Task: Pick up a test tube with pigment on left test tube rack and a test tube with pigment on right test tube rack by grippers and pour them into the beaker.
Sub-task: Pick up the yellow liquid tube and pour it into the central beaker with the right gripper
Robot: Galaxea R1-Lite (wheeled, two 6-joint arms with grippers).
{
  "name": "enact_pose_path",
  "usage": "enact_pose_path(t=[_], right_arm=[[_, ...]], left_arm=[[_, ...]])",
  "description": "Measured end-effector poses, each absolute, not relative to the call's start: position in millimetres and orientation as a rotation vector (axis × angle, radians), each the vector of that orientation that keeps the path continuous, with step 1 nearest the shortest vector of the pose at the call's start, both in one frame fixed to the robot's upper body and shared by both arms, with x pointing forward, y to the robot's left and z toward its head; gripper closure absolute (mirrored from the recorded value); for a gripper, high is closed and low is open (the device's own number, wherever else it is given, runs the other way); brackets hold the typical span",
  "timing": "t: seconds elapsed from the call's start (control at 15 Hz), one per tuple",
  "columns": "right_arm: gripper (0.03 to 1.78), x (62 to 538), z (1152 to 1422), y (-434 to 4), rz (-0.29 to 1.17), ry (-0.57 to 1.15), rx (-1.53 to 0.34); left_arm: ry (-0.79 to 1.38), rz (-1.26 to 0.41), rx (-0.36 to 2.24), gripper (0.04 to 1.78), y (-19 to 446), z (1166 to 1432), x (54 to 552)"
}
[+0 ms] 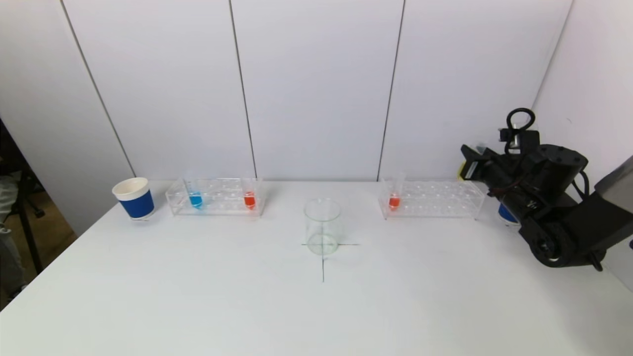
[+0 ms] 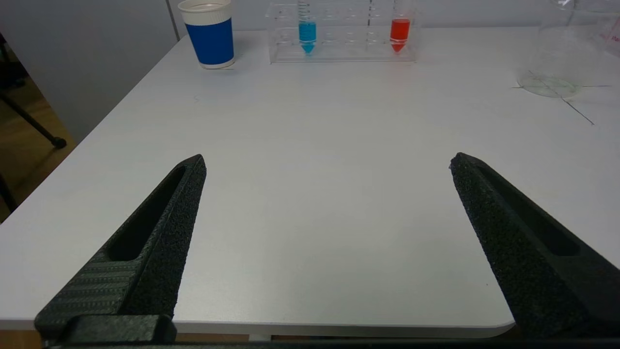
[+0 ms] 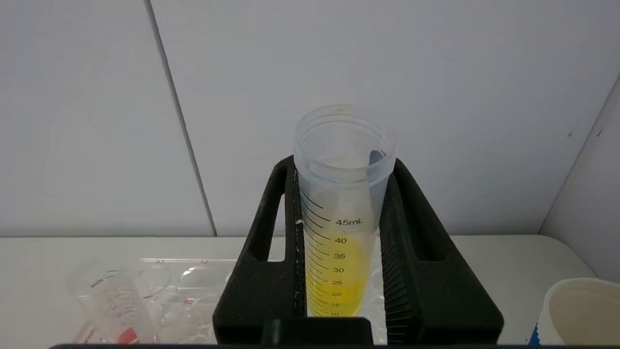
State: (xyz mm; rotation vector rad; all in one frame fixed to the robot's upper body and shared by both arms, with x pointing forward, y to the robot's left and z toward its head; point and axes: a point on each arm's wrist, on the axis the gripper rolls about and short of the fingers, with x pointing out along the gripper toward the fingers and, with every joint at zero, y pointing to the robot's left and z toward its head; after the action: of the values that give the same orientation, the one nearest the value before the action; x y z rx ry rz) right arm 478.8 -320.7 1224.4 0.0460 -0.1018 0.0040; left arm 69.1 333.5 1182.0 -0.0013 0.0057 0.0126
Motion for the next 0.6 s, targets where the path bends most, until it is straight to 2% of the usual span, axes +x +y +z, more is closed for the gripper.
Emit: enact_pose_path(t=[0.2,0.6], right_arm=[[1.32,475,1244,-309,0.046,-0.108,0.025],[1.32,482,1289,-289,0.093,-0.233,-0.088]], left_arm=[[0.005,0.013,-0.001,0.06,333,1182,69],[0.006,0.013,-0.001,0.06,333,1182,69]])
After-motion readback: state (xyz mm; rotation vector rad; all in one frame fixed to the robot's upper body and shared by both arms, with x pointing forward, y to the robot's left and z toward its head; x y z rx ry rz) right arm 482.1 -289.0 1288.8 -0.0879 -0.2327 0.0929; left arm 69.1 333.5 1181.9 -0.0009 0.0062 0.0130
